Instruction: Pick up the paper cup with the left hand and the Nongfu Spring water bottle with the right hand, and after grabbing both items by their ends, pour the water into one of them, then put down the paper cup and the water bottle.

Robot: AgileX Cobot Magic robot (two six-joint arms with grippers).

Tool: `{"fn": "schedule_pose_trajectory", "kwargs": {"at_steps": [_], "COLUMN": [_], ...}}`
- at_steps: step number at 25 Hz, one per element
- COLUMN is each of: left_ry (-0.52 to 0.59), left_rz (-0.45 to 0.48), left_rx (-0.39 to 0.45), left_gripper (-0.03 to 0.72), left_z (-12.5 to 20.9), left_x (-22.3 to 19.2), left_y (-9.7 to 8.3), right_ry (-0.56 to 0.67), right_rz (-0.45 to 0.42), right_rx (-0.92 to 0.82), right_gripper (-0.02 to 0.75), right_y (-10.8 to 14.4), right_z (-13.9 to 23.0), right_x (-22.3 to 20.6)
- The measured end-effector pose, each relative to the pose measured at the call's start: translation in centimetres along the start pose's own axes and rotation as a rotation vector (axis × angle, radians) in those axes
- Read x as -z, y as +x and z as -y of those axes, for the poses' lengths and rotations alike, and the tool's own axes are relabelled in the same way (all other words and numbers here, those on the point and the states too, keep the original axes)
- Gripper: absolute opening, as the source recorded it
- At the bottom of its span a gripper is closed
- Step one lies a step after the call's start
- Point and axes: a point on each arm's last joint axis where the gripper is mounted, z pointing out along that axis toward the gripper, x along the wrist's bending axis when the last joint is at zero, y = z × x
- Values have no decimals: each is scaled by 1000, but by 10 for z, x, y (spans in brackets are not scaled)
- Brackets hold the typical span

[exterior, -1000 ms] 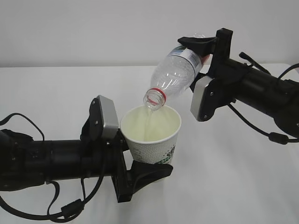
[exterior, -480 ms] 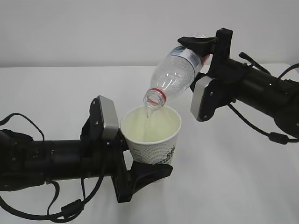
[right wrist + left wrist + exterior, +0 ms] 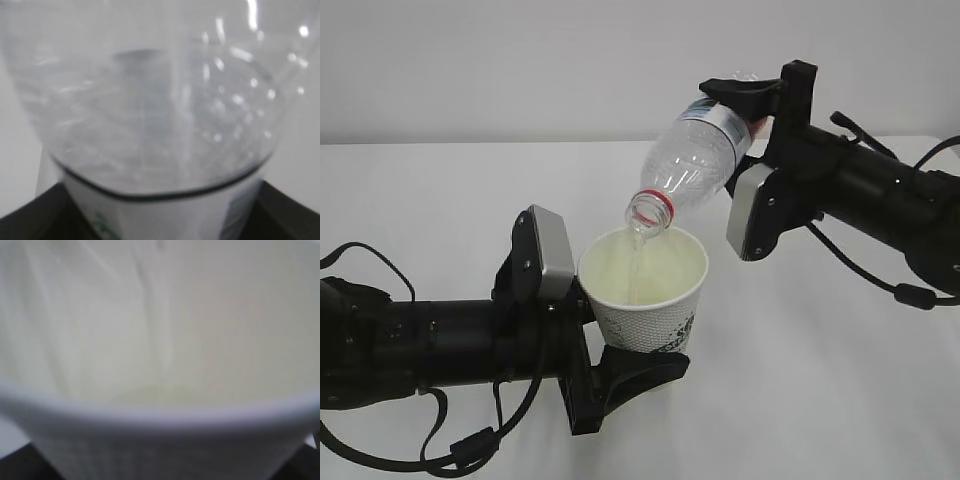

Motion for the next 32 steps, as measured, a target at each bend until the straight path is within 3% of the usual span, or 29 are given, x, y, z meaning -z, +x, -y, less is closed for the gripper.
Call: {"fn": "schedule_pose_trajectory", "kwargs": {"at_steps": [32], "left_ry": [0], "left_rz": [0], "left_rx": [0], "left_gripper": [560], "left_z": [0], "left_x": [0], "left_y": [0], "right_ry": [6], "right_rz": [10], "right_rx": [5], "right_gripper": [531], "right_y": [-1], "right_z": [-1], "right_x": [-1]}}
